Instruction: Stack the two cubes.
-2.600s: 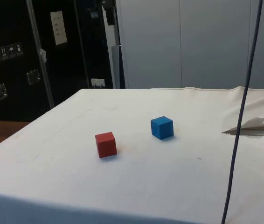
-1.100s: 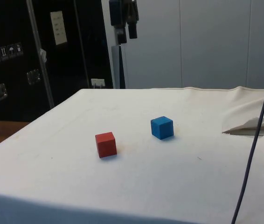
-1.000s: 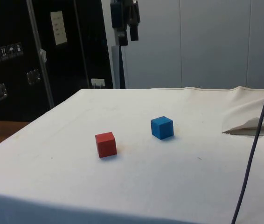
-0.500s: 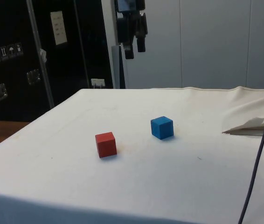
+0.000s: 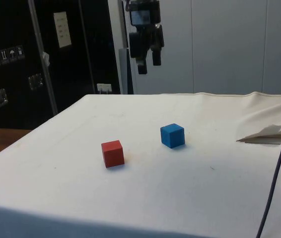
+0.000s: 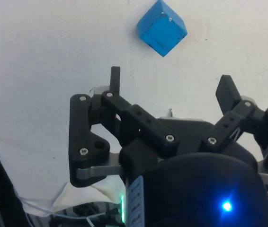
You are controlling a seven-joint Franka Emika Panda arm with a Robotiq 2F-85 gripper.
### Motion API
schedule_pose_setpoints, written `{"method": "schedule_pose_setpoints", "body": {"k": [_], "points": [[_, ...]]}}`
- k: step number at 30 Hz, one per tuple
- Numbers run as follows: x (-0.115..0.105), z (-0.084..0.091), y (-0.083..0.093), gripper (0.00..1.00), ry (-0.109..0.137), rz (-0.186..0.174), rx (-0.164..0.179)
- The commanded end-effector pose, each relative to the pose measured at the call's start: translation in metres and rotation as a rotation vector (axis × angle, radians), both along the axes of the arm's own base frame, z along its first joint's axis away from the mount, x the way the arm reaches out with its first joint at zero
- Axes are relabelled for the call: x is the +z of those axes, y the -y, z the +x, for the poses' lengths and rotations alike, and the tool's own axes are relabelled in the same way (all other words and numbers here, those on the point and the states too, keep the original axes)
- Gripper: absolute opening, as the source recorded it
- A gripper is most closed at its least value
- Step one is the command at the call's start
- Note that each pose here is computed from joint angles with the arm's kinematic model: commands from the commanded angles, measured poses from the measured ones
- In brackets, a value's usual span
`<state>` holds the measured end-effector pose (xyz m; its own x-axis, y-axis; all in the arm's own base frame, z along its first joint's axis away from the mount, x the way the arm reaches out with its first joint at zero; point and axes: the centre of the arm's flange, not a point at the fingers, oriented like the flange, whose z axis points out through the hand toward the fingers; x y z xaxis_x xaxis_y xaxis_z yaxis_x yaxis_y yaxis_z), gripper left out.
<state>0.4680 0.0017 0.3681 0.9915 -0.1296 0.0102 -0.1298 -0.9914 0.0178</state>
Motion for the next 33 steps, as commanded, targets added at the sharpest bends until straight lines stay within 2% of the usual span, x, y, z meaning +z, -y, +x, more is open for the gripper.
{"method": "schedule_pose_setpoints", "body": {"k": [1, 2, 6, 9, 10, 11, 14, 20, 21, 23, 29, 30, 31, 33], "points": [[-0.001, -0.001, 0.0, 1.0, 0.003, 0.0, -0.004], [-0.004, -0.001, 0.0, 1.0, 0.012, -0.005, -0.012], [-0.015, -0.005, 0.0, 1.0, 0.024, -0.001, -0.03], [-0.021, -0.007, 0.001, 1.0, 0.03, 0.0, -0.041], [-0.019, -0.007, 0.0, 1.0, 0.021, 0.002, -0.032], [-0.023, -0.008, 0.001, 1.0, 0.031, 0.001, -0.046], [-0.029, -0.009, 0.0, 1.0, 0.034, 0.001, -0.06], [-0.043, -0.014, 0.001, 1.0, 0.034, 0.002, -0.097], [-0.042, -0.014, 0.0, 1.0, 0.026, 0.004, -0.088], [-0.047, -0.016, 0.001, 1.0, 0.034, 0.002, -0.106], [-0.062, -0.023, 0.001, 1.0, 0.031, 0.004, -0.137], [-0.061, -0.022, 0.0, 1.0, 0.021, 0.004, -0.128], [-0.064, -0.023, 0.001, 1.0, 0.031, 0.004, -0.14], [-0.071, -0.025, 0.001, 1.0, 0.031, 0.004, -0.153]]}}
